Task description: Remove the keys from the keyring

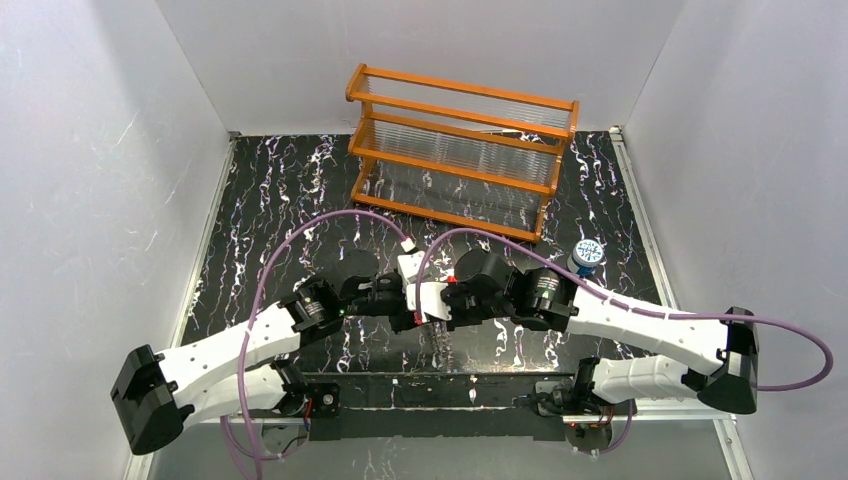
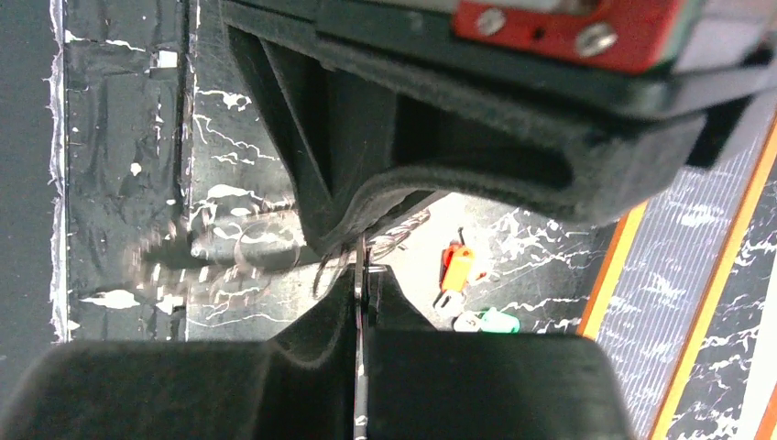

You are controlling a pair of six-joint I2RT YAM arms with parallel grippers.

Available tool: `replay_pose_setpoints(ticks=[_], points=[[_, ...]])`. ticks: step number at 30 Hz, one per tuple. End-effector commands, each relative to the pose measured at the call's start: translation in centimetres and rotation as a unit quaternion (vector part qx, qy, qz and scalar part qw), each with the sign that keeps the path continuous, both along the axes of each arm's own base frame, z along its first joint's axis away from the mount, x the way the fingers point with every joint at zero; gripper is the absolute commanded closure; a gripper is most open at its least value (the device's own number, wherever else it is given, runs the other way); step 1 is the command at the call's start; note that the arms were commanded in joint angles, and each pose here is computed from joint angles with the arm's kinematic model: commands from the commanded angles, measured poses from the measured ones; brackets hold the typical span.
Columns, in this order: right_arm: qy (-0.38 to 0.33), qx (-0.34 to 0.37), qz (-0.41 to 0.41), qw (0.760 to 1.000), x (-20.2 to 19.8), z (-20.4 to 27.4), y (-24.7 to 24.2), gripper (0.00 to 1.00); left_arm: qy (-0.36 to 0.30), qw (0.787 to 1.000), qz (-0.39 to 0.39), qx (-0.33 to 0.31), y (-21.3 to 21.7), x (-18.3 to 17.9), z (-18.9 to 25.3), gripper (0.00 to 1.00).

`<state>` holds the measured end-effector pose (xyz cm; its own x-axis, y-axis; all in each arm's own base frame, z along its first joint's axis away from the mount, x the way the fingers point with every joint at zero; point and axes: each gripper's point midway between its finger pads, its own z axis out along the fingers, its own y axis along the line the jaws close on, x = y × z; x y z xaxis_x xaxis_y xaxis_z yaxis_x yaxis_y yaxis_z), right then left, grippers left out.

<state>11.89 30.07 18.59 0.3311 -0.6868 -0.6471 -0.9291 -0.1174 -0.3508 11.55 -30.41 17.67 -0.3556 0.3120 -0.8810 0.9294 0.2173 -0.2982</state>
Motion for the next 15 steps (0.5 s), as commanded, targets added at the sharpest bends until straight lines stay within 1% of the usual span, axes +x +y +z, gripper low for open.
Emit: replay_pose_setpoints(ticks=[1, 3, 6, 10, 15], points=[[0.004, 0.021, -0.049, 0.999, 1.1, 1.5, 0.6, 0.99, -0.068, 0.996, 0.050, -0.009, 0.6, 2.2, 2.8, 0.85], [0.004, 0.018, -0.063, 0.998, 1.4, 1.5, 0.4, 0.99, -0.074, 0.995, 0.073, 0.007, 1.3, 2.8, 2.3, 0.79], [0.007, 0.006, -0.084, 0.996, 1.8, 1.1, -0.1, 0.99, -0.087, 0.992, 0.093, 0.011, 2.0, 3.3, 2.3, 0.71], [0.031, -0.008, -0.103, 0.994, 1.8, 0.6, -0.2, 0.99, -0.098, 0.990, 0.103, 0.017, 2.8, 3.4, 2.2, 0.68], [0.071, -0.030, -0.134, 0.988, 1.9, -0.1, -0.2, 0.99, -0.090, 0.989, 0.115, 0.019, 3.5, 3.2, 2.0, 0.66]])
